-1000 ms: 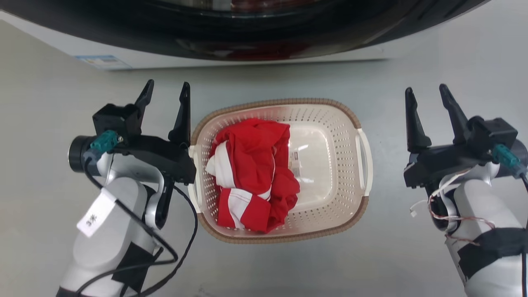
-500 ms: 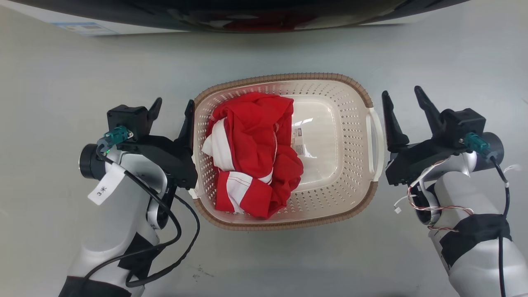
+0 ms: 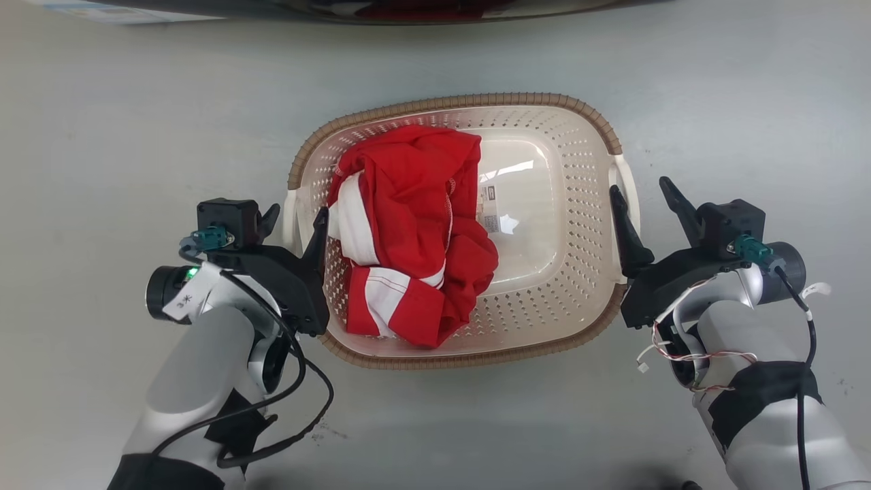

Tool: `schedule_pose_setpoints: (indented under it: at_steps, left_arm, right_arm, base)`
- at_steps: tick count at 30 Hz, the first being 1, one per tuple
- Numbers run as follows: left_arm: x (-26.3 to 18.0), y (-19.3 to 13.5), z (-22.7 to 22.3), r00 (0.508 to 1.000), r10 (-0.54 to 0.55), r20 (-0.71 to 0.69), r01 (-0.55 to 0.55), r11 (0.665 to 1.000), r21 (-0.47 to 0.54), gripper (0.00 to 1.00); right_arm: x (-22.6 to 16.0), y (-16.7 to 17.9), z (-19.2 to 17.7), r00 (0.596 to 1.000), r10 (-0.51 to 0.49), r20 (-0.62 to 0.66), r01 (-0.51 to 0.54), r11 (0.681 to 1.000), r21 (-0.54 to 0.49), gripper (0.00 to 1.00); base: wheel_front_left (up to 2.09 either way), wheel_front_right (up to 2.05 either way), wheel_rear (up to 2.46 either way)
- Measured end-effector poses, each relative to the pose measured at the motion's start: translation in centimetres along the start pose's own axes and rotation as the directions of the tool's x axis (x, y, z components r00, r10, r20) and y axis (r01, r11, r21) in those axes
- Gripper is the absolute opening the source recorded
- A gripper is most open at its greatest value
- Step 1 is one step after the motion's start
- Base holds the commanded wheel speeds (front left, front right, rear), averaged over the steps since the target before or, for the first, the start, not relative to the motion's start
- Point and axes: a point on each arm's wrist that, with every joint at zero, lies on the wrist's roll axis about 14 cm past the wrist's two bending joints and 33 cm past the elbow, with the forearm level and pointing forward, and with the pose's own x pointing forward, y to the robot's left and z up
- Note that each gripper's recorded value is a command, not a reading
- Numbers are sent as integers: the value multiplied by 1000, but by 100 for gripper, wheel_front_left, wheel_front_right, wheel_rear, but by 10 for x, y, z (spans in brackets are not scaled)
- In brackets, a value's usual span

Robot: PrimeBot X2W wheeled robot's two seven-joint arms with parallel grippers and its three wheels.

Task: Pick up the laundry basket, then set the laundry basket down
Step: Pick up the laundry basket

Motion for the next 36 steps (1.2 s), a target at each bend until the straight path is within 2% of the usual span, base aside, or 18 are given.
schedule_pose_setpoints:
  at_steps: [8,9,10,11,20,36]
  left_arm:
    - [10,4,-15,998,4,-57,-5,1000,-19,100]
    - [11,5,-16,998,7,-68,-9,1000,-19,93]
    - [12,6,-18,997,10,-75,-11,1000,-18,37]
    - [12,7,-19,997,11,-81,-12,1000,-18,0]
    - [15,3,-20,995,2,-99,-4,1000,-22,0]
    - [-4,-3,-13,993,2,-121,-7,999,-42,0]
  right_arm:
    - [3,-1,-24,998,-2,-65,3,1000,19,100]
    - [4,-1,-24,998,1,-67,0,1000,19,45]
    - [5,-1,-24,998,3,-65,-1,1000,20,0]
    - [6,-1,-25,998,4,-70,-2,1000,21,0]
    - [7,5,-30,996,21,-88,-16,998,56,0]
    - [-8,9,-28,989,30,-146,-22,998,54,0]
  base:
    - [0,0,0]
    - [0,0,0]
    - [0,0,0]
    - [0,0,0]
    - [0,0,0]
    - [0,0,0]
